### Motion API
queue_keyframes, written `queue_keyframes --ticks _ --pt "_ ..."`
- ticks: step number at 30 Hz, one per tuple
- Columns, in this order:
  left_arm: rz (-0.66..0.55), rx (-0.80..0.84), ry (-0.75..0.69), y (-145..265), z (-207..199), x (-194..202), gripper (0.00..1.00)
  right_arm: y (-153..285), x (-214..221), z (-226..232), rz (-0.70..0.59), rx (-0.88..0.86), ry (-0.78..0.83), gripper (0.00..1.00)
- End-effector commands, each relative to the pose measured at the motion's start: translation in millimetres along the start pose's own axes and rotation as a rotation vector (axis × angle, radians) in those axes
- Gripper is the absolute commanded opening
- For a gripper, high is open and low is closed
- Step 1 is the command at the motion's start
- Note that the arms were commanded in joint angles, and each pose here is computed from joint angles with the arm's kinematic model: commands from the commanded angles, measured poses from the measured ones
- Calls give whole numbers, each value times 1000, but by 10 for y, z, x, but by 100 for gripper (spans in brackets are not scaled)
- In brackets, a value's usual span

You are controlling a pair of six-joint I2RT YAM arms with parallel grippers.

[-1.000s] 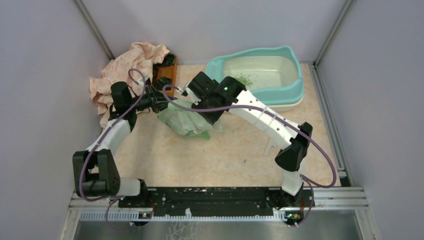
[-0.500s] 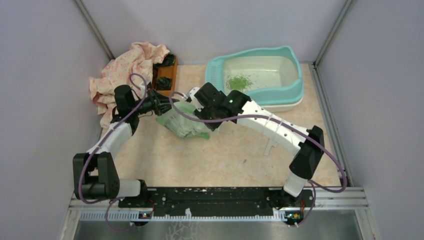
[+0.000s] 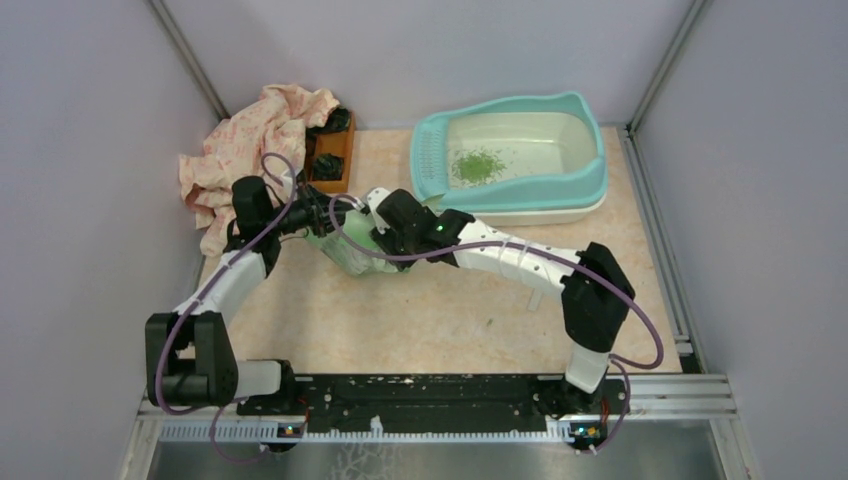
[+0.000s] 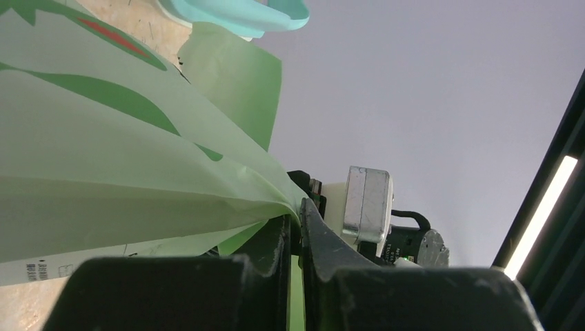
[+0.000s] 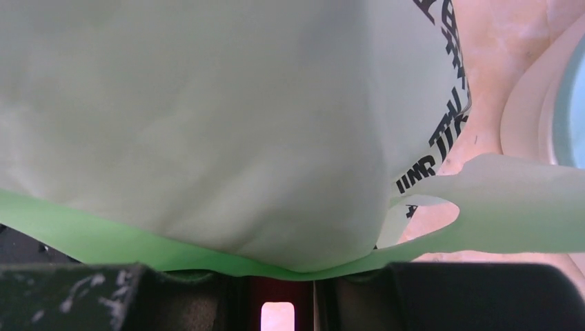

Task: Fill the litter box with clean litter
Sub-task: 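Scoop the cat litter from the cat litter bag.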

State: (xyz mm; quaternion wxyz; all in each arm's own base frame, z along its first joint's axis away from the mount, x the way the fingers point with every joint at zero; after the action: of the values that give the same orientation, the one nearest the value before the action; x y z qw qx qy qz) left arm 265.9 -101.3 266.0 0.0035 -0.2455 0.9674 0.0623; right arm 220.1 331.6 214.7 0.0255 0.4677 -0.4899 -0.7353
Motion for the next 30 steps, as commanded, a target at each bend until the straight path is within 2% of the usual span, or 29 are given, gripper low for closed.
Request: queue_keyframes --ticks 1,7,13,21,30 --pt "196 144 -210 80 -369 329 8 -343 -87 372 -177 -204 -11 0" --pt "194 135 -192 45 -234 294 7 43 -51 274 -389 -199 -19 0" --pt "173 136 -194 84 -225 177 6 298 196 231 -545 -179 -3 0" --pt "80 108 -202 342 -189 -182 6 587 375 191 -635 -158 -4 0" --pt "46 92 -195 428 -71 -376 7 797 476 106 -616 -119 15 0"
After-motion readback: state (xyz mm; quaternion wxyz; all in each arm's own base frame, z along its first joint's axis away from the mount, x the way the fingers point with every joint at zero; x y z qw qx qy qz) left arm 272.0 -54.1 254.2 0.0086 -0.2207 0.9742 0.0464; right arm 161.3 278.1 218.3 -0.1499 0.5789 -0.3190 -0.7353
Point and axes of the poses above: each gripper's point midway between its finger pads, its own y axis back along the fingers, its own z axis along the line the jaws close on, x = y × z, the point moved 9 cm from there along y, back along the fingers, and after that the axes turned 8 degrees about -y, right-handed, at the moved point
